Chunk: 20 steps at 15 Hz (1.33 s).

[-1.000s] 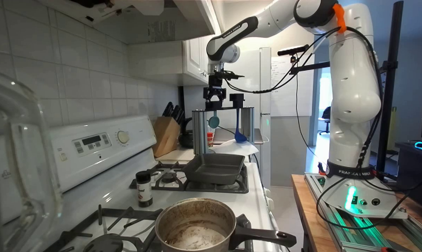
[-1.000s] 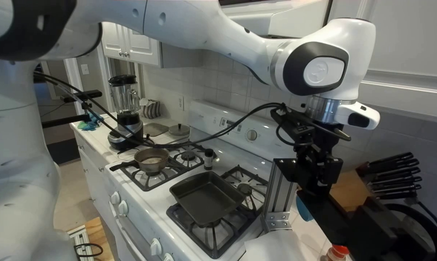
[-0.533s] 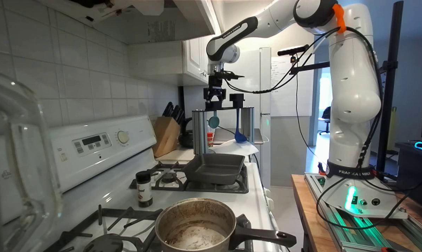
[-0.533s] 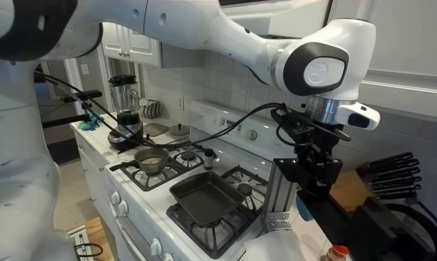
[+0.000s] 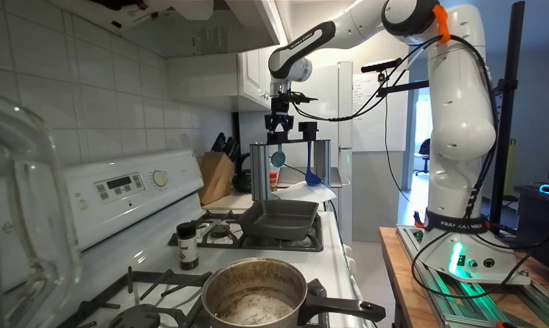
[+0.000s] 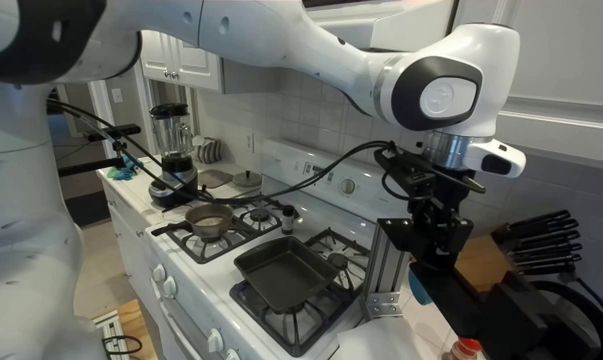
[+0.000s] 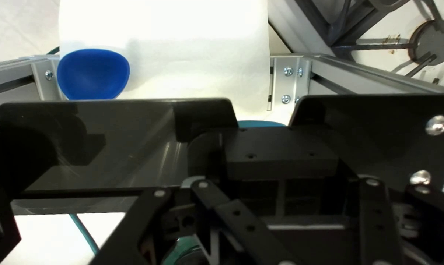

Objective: Pick the serving spoon from the rack and use it to open the cabinet door then place it back on the rack

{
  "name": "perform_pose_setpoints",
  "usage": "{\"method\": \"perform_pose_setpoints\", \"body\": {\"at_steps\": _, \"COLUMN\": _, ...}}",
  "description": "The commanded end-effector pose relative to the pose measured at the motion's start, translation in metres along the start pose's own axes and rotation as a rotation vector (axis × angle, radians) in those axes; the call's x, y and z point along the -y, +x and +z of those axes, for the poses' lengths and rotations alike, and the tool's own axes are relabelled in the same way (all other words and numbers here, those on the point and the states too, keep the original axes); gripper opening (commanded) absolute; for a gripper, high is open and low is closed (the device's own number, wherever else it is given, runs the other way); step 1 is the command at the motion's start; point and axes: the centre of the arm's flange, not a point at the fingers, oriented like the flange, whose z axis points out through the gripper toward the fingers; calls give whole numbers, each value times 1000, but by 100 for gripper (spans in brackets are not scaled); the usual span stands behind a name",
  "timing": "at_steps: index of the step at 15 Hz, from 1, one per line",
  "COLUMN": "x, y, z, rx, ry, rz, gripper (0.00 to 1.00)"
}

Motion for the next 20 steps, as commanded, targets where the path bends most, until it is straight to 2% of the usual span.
{"method": "perform_pose_setpoints", "body": {"at_steps": 1, "x": 3, "y": 4, "z": -4, "rx": 5, "ry": 25, "rz": 12, "gripper": 38}}
{"method": "perform_pose_setpoints", "body": {"at_steps": 3, "x": 1, "y": 3, "z": -5, "rx": 3, "ry": 25, "rz": 11, "gripper": 23}}
{"method": "perform_pose_setpoints", "body": {"at_steps": 4, "x": 2, "y": 3, "z": -7, "rx": 0, "ry": 25, "rz": 11, "gripper": 22}}
{"method": "perform_pose_setpoints", "body": {"at_steps": 7, "x": 1, "y": -1, "z": -8, "rx": 5, "ry": 24, "rz": 9, "gripper": 22}}
{"method": "perform_pose_setpoints", "body": {"at_steps": 11, "x": -1, "y": -20, "z": -22, "rx": 12, "ry": 21, "rz": -2, "gripper": 22}}
{"method": "perform_pose_setpoints", "body": {"at_steps": 16, "x": -1, "y": -45, "z": -13, "rx": 78, "ry": 25, "rz": -35, "gripper": 22}}
{"method": "perform_pose_setpoints", "body": {"at_steps": 20, "x": -3, "y": -68, "z": -25, "rx": 73, "ry": 48, "rz": -82, "gripper": 22}}
